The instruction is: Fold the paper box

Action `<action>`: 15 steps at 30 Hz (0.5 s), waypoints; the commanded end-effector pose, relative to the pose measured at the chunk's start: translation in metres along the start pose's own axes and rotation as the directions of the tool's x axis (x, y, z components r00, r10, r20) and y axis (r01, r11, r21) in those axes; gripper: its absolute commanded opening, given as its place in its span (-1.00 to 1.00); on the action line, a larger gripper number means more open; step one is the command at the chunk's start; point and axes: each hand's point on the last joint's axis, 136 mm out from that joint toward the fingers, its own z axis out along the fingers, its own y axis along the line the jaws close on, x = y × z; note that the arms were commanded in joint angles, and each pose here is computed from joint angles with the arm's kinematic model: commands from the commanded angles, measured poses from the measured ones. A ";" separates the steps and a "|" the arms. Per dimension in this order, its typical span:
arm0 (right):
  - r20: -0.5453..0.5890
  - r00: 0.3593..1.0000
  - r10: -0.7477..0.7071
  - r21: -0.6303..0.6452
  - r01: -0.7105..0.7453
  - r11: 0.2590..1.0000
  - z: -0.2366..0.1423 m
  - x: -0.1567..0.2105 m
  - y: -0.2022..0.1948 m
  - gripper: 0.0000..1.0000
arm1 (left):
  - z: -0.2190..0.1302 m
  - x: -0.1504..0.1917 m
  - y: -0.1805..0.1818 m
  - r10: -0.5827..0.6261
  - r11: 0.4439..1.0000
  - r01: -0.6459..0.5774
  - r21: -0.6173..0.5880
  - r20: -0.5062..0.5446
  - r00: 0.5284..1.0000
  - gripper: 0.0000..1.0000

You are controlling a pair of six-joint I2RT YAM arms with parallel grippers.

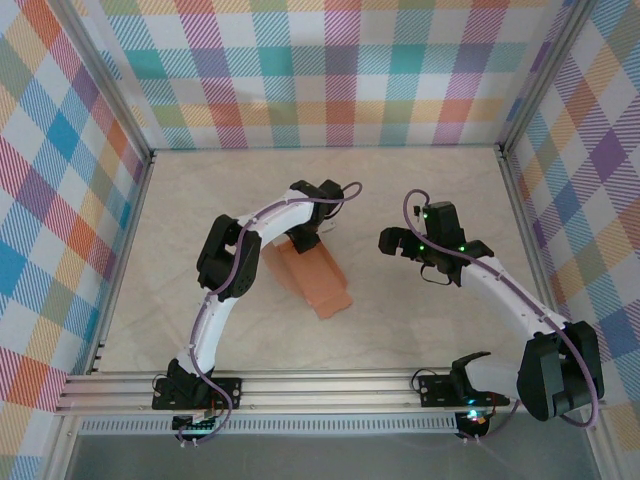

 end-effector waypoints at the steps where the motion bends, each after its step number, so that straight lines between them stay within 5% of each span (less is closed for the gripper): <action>1: -0.003 1.000 0.021 -0.017 -0.021 1.000 0.004 0.000 0.001 1.00 | -0.039 -0.011 0.021 -0.043 0.999 0.046 -0.022 0.122 0.992 -0.15; 4: -0.009 1.000 0.021 -0.023 -0.021 1.000 0.006 0.001 0.002 1.00 | -0.055 -0.018 0.031 -0.076 0.995 0.088 -0.052 0.197 0.978 -0.10; 6: -0.008 1.000 0.022 -0.026 -0.023 0.999 0.007 0.000 0.002 1.00 | -0.069 -0.026 0.041 -0.116 0.989 0.138 -0.060 0.281 0.953 0.24; 10: -0.006 1.000 0.014 -0.040 -0.014 0.999 0.010 -0.003 0.006 1.00 | -0.097 -0.034 0.072 -0.260 0.946 0.317 -0.066 0.431 0.864 0.45; 15: 0.010 0.990 -0.137 -0.151 0.137 0.979 0.016 -0.009 0.028 1.00 | -0.149 -0.017 0.110 -0.467 0.828 0.557 0.062 0.626 0.624 0.83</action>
